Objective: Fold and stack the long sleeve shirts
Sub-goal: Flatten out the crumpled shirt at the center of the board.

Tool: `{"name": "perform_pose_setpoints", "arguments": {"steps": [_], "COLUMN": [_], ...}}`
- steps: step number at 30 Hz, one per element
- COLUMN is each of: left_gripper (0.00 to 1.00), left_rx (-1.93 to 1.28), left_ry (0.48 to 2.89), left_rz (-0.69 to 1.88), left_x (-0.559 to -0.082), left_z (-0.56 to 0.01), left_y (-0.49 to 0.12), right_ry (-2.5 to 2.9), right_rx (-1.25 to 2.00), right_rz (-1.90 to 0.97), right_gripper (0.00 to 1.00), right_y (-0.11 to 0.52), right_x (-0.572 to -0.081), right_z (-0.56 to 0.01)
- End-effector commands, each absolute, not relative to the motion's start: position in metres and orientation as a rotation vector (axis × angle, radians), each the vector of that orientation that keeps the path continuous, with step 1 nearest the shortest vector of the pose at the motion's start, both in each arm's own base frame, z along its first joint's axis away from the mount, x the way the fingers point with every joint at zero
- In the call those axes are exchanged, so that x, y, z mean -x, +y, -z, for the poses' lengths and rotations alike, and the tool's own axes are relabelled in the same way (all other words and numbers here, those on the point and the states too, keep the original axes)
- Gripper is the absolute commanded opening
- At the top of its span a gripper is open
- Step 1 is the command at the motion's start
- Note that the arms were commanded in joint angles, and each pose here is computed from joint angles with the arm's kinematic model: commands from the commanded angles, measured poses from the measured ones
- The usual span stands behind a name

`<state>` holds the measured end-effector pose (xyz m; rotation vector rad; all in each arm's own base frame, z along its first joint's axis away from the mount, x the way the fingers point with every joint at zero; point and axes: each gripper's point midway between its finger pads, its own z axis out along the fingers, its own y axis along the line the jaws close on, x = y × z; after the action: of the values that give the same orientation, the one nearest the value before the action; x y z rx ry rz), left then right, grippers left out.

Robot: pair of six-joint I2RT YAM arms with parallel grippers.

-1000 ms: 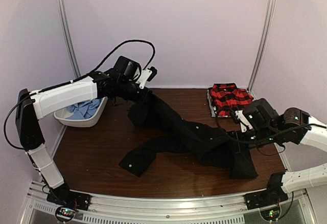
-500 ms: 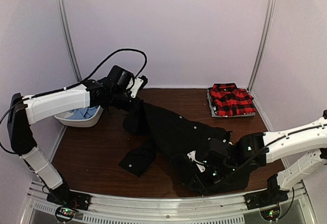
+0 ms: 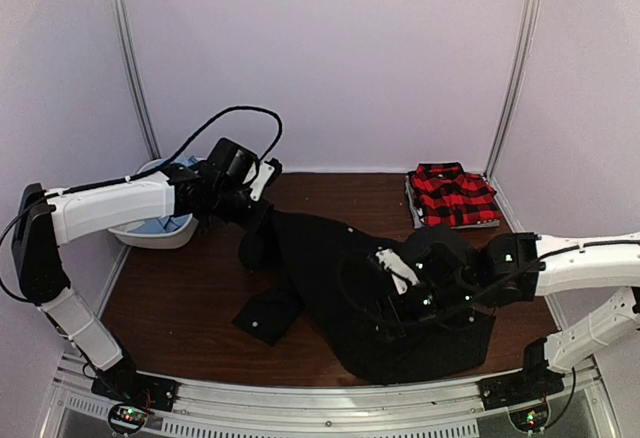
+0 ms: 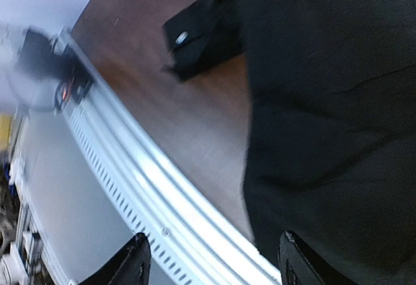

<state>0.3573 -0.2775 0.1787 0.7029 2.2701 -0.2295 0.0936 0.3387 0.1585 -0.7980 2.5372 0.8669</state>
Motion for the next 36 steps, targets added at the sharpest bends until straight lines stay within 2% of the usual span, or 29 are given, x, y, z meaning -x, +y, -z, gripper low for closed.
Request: {"name": "perform_pose_setpoints", "arguments": {"steps": [1, 7, 16, 27, 36], "left_gripper": [0.00, 0.00, 0.00, 0.00, 0.00], "left_rx": [-0.693, -0.697, -0.684, -0.682, -0.831], "left_ry": [2.221, 2.218, 2.215, 2.243, 2.209], "left_rz": [0.274, 0.339, 0.343, 0.402, 0.683], "left_x": [-0.355, -0.345, -0.340, -0.322, -0.276], "left_z": [-0.191, -0.191, -0.190, -0.183, -0.179], "left_y": [-0.276, -0.279, -0.273, -0.269, -0.289], "right_ry": [2.491, 2.476, 2.612, 2.680, 2.577], "right_rx": [0.399, 0.171, 0.050, 0.081, 0.153], "right_rz": [-0.650, -0.572, -0.470, -0.278, -0.124], "right_gripper": [0.68, 0.68, 0.67, 0.63, 0.62], "right_y": [0.279, 0.237, 0.201, 0.189, 0.187], "right_x": [-0.184, -0.243, -0.272, -0.345, -0.454], "right_z": [-0.168, -0.152, -0.073, -0.028, -0.051]}}
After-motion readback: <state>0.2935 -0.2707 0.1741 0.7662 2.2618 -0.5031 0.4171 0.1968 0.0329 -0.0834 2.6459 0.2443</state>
